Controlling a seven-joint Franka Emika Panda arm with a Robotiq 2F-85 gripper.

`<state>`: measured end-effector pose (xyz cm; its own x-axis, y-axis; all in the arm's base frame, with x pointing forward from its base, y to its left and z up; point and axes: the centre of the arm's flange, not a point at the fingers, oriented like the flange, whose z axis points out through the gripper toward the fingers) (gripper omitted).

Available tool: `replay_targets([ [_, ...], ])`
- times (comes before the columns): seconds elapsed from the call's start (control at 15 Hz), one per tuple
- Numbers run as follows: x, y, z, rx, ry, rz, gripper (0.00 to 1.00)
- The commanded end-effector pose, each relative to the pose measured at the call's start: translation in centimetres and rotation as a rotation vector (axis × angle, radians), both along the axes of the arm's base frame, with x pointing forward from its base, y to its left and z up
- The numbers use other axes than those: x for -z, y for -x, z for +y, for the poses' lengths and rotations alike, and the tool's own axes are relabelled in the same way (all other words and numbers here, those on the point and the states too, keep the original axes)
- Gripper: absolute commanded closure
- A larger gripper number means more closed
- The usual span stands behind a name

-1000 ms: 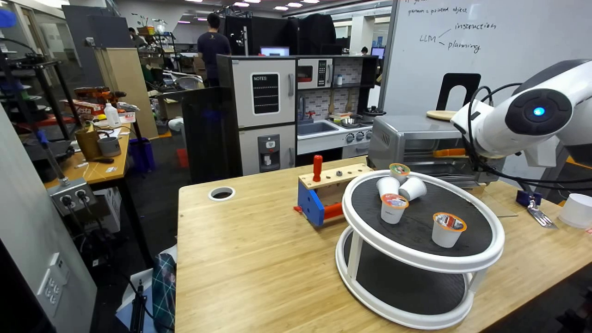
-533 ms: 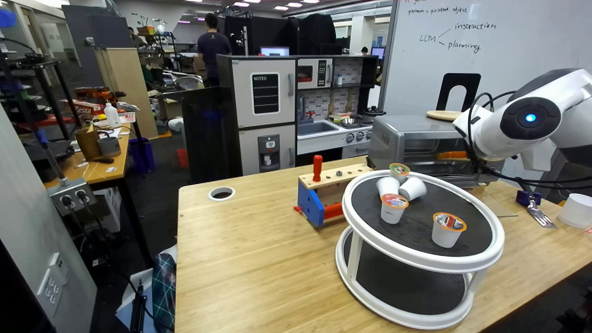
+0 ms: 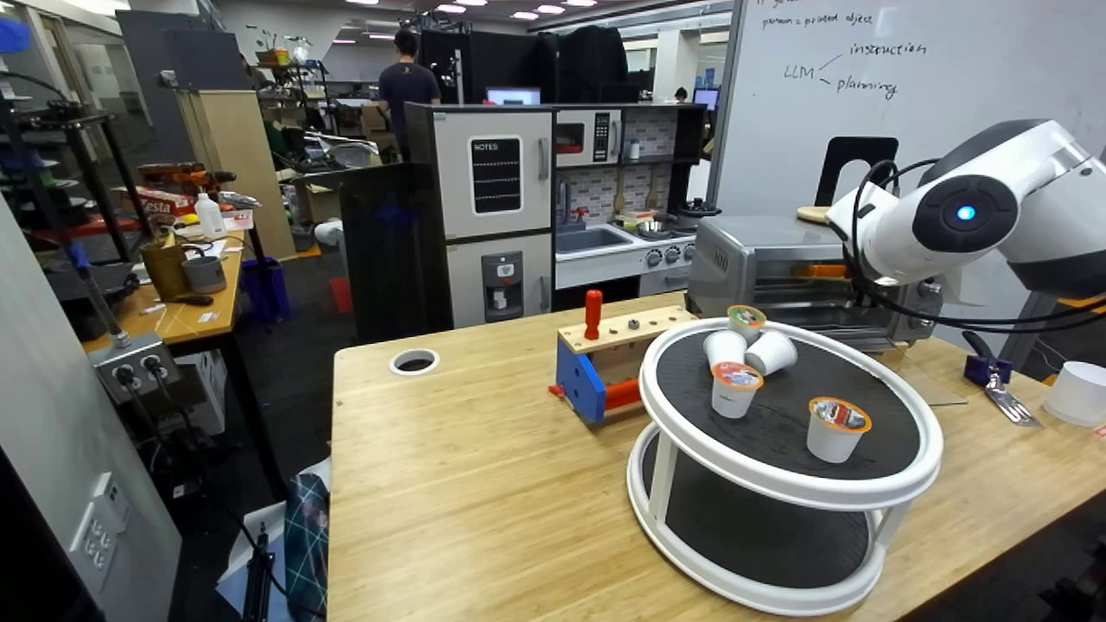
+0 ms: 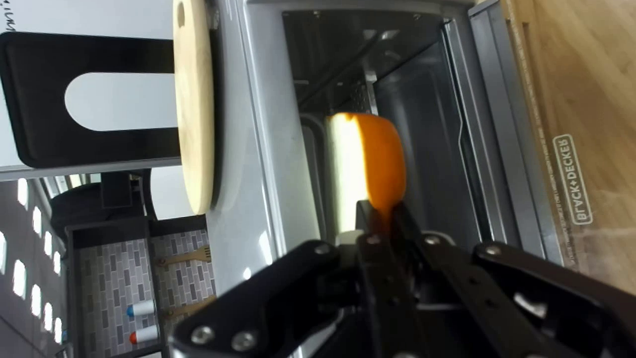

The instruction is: Remove the slice of bread from the top of the oven and place it inside the oven

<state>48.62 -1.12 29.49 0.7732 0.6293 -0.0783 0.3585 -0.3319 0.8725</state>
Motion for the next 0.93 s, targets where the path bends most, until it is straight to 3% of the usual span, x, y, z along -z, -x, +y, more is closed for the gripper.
replay_targets([
  [0.0, 0.8, -1.3, -0.1, -0.027, -0.02, -0.003, 0.98],
  [0.87, 3.6, -1.3, 0.5, -0.015, -0.043, 0.036, 0.98],
])
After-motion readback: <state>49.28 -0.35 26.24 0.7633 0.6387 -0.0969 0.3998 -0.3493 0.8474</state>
